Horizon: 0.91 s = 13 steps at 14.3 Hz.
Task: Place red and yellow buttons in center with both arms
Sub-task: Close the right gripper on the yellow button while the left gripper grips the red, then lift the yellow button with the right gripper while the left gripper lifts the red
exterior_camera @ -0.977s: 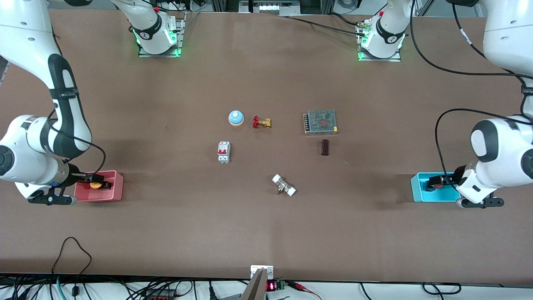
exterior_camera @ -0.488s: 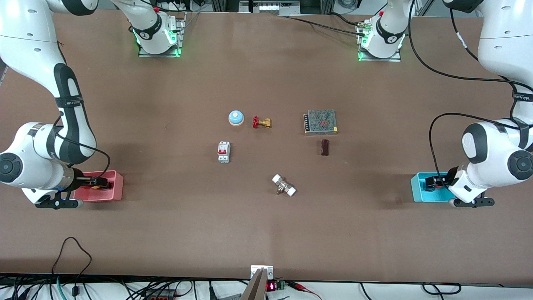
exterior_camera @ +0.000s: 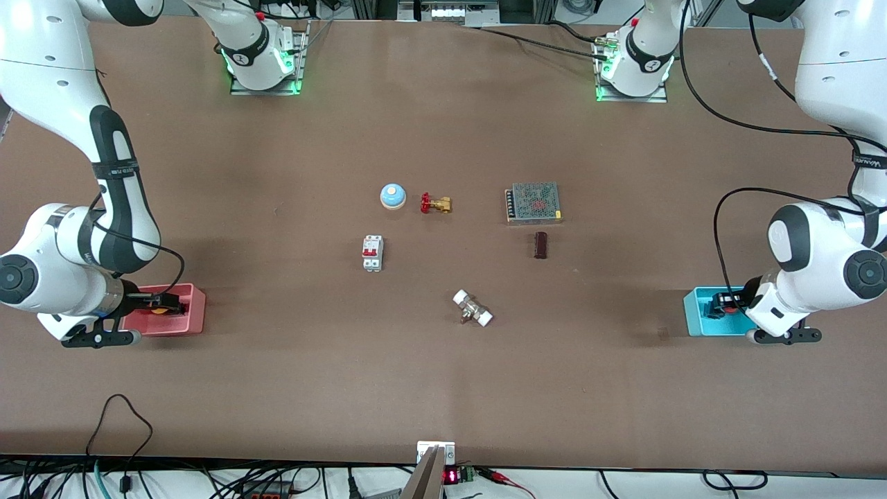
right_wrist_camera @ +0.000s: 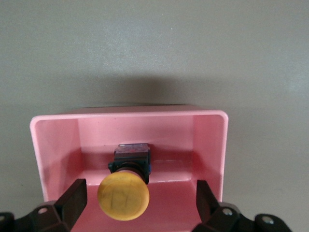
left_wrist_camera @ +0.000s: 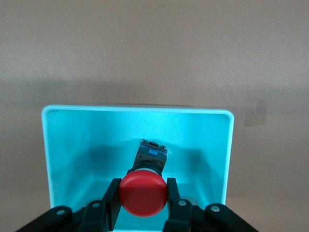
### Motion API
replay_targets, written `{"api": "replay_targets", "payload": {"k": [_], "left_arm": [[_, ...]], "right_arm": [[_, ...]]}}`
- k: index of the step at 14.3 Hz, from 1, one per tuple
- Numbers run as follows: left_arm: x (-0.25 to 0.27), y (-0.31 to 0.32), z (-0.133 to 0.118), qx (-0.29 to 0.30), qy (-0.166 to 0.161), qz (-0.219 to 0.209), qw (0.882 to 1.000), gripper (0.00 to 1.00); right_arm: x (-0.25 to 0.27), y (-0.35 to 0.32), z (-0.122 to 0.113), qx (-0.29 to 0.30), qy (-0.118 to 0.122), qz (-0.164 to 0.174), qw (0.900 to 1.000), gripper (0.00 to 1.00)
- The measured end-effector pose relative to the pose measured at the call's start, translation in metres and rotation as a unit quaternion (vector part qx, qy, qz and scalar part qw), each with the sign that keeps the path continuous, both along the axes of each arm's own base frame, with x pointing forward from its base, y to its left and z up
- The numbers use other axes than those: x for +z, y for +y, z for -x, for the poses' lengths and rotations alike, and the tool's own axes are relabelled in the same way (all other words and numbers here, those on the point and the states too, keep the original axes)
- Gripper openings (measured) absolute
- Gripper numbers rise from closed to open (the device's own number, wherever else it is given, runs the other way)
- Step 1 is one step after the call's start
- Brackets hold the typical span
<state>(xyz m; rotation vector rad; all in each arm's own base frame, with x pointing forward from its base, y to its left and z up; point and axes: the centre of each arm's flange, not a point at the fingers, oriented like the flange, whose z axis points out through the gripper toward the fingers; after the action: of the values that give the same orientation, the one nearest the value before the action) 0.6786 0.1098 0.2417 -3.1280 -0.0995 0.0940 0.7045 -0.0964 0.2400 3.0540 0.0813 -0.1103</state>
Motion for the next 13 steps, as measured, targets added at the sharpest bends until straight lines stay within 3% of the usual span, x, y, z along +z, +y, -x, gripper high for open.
{"api": "replay_targets", "payload": {"k": [4,9,11,13], "left_arm": [[0.049,-0.007,-0.005,-0.005,-0.022,-0.002,1.0,0.42],[0.1,-0.046,-0.002,-0.019,-0.024,0.0,1.0,0.42],[0.1,-0.08,-0.003,-0.015,-0.02,0.001,1.0,0.42],[0.093,-0.12,-0.001,-0.003,-0.013,0.002,1.0,0.42]], "right_arm": [[-0.007,0.001,0.001,0.001,0.004,-0.001,1.0,1.0],[-0.01,0.004,0.001,0.003,0.006,-0.002,1.0,0.96],[-0.01,0.007,0.0,0.004,0.006,-0.003,1.0,0.78],[-0.01,0.007,0.0,0.005,0.006,-0.003,1.0,0.53]]}}
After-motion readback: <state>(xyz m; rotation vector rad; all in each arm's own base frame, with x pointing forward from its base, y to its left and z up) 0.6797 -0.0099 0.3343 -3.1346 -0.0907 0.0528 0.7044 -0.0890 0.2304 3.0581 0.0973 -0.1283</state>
